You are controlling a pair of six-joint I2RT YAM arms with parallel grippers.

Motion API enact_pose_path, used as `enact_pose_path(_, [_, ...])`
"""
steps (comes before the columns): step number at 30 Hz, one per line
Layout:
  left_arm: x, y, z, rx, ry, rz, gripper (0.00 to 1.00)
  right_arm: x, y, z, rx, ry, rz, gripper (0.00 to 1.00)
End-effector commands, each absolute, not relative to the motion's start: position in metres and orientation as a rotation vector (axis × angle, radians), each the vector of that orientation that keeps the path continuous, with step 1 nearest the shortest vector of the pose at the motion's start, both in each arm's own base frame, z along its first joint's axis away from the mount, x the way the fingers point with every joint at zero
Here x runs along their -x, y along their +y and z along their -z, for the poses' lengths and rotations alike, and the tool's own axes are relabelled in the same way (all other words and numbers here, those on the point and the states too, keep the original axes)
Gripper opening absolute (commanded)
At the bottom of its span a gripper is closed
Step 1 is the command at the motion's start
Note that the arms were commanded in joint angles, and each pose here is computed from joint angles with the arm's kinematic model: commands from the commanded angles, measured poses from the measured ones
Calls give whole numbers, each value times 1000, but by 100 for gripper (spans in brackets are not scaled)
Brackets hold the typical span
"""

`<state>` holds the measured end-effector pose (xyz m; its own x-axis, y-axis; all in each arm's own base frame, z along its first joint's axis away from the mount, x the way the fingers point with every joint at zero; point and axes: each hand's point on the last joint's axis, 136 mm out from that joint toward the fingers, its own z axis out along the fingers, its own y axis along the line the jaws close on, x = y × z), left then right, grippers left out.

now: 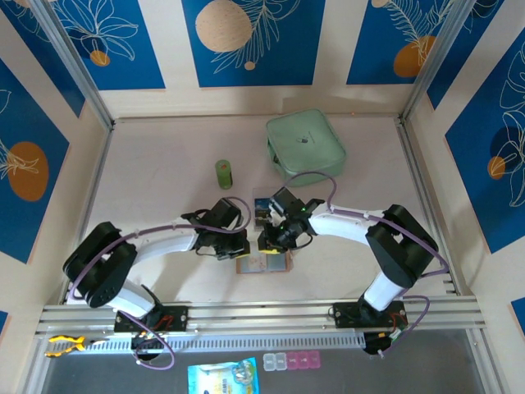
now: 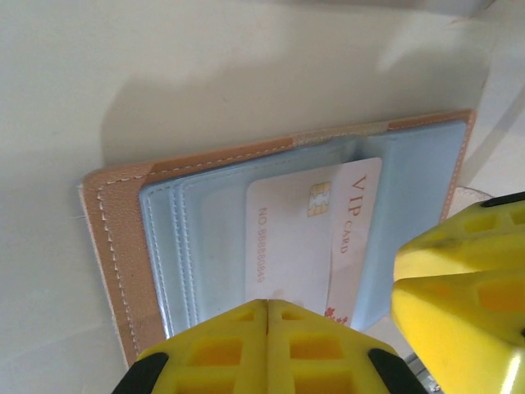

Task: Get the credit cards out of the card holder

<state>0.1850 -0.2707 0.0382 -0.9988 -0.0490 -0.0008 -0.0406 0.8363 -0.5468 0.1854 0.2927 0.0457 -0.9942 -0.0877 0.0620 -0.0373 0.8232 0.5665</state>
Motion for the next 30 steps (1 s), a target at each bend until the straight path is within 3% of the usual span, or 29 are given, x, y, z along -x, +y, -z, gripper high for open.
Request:
enact_pose_path(1, [-183,-279,-36,41,3011,917,3,-180,290,-46,-72,-2885,928,25])
enact_pose_path(18, [-173,-261,-11,83,3078,799,2,-173,286,-22,-26,-2838,897,27])
enact_pose_path(30, [-172,-259,-11,83,3082,785,1,-173,283,-40,-21,-2871,951,29])
